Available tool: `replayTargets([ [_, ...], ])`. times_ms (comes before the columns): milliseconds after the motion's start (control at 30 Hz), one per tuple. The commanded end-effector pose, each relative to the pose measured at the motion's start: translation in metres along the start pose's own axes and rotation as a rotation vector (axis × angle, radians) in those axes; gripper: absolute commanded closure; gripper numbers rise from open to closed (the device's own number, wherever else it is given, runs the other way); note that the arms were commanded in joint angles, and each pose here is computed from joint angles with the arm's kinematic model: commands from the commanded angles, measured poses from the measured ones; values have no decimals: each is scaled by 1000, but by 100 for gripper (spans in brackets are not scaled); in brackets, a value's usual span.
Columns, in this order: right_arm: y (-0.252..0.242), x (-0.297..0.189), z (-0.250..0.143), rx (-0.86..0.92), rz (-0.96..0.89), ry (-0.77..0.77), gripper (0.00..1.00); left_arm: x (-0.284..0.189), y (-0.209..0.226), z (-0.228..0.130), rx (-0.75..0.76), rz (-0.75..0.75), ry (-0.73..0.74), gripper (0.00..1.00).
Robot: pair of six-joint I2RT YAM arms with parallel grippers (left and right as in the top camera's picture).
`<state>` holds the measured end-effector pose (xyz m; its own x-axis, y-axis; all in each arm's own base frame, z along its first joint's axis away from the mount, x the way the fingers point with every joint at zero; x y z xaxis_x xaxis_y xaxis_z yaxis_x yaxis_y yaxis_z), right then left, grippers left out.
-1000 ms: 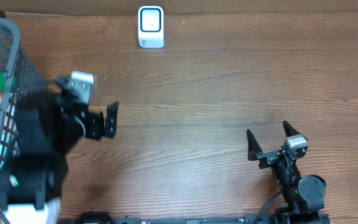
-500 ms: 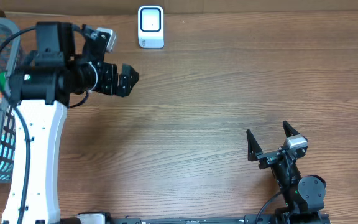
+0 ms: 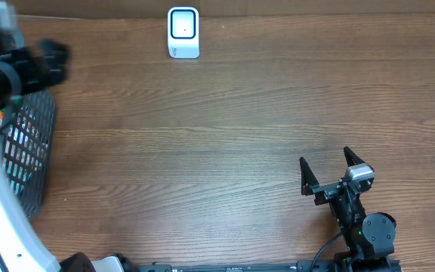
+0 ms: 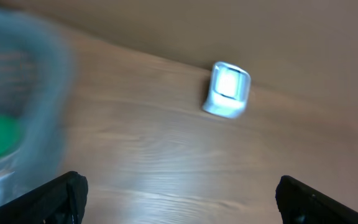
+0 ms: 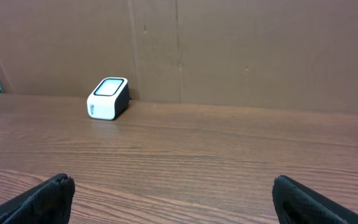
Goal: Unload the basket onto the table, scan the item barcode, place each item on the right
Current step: 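Move the left gripper into the basket and grasp the teal wipes pack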
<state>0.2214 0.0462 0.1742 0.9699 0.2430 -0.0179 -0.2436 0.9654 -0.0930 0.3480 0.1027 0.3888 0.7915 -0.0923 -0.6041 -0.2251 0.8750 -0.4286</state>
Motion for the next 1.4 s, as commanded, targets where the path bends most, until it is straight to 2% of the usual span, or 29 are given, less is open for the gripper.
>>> replayTargets([
  [0,0,0,-2,-2,3,-5,0,-31,48,14,-219,101,-84,0],
  [100,1,0,-2,-2,3,-4,0,-53,90,21,-357,193,-154,0],
  [233,1,0,-2,-2,3,-4,0,-74,139,18,-489,440,-230,0],
  [333,1,0,-2,-2,3,-4,0,-80,163,11,-514,595,-233,0],
  [467,0,0,-2,-2,3,-5,0,-74,183,-4,-486,691,-178,0],
  [667,1,0,-2,-2,3,-4,0,-48,212,-28,-396,714,-71,0],
  [800,1,0,-2,-2,3,-4,0,-22,234,-40,-260,684,38,0],
  [1000,1,0,-2,-2,3,-4,0,15,266,-57,-209,677,185,0],
  [1367,1,0,-2,-2,3,-4,0,32,337,-120,-400,734,407,1],
])
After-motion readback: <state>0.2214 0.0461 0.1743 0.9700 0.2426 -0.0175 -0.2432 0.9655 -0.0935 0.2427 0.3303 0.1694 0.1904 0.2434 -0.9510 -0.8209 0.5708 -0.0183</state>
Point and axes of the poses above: each gripper's point midway between its finger pads, its own x axis out along the fingers, its own y axis along the line the jaws close on, z = x × y, the point moved 2 cm from there along -x, back along the fingers, and after that the axes turned 8 degrees about -x, right-handed, at the moved point
